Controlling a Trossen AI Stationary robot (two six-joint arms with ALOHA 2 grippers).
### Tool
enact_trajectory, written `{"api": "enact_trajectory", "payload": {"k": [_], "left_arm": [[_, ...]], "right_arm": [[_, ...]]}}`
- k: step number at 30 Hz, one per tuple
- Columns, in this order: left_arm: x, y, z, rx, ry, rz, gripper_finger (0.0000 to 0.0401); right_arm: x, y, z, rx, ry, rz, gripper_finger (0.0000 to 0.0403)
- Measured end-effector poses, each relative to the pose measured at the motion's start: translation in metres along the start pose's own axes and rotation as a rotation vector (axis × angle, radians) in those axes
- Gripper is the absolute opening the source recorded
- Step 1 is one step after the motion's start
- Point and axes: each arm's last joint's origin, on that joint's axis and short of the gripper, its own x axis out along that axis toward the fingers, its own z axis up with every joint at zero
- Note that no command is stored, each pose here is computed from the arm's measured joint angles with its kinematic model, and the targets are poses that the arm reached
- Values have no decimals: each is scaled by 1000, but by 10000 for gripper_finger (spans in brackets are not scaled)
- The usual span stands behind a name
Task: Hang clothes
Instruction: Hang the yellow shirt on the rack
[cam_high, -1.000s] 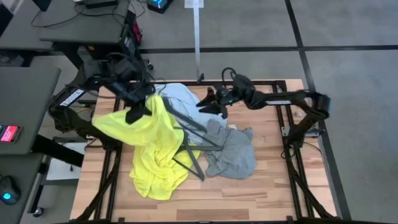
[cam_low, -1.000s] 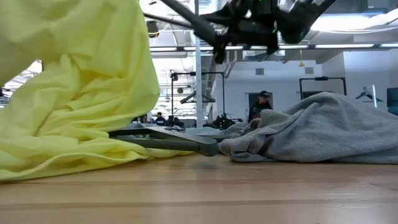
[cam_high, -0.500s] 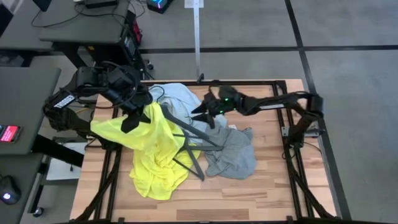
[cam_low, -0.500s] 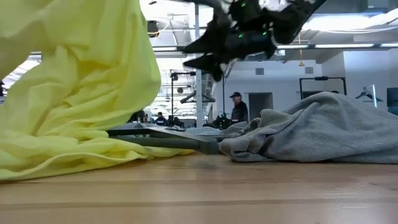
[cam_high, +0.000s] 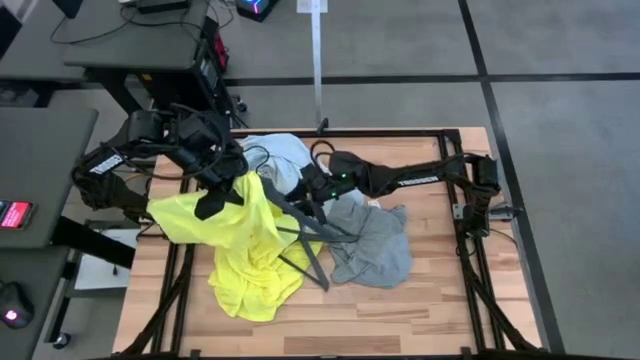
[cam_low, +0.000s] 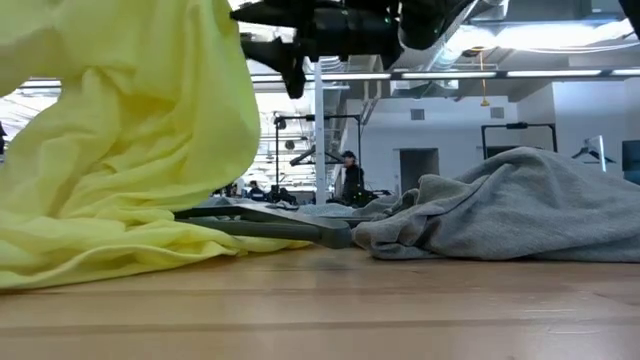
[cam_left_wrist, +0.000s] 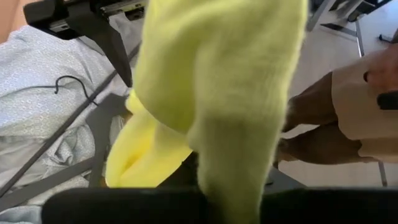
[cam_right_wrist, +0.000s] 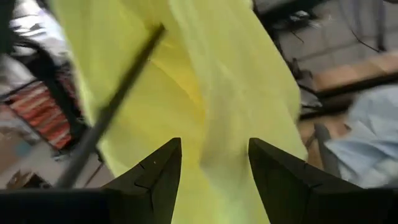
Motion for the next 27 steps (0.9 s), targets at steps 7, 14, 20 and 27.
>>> {"api": "enact_trajectory", "payload": {"k": [7,14,20,27], "left_arm": [[2,-4,6,26,-55,-3,13],[2,-3,7,52,-70,15,13],[1,-3,13,117,-123,41,13],[0,-3,15,152,-151,63,13]], "right_arm": [[5,10,-1,2,-28,-67,175],[9,16,-3,23,-78,-205,175],[18,9,-15,114,-67,-217,175],[31,2,-21,147,-85,-110,124]]}}
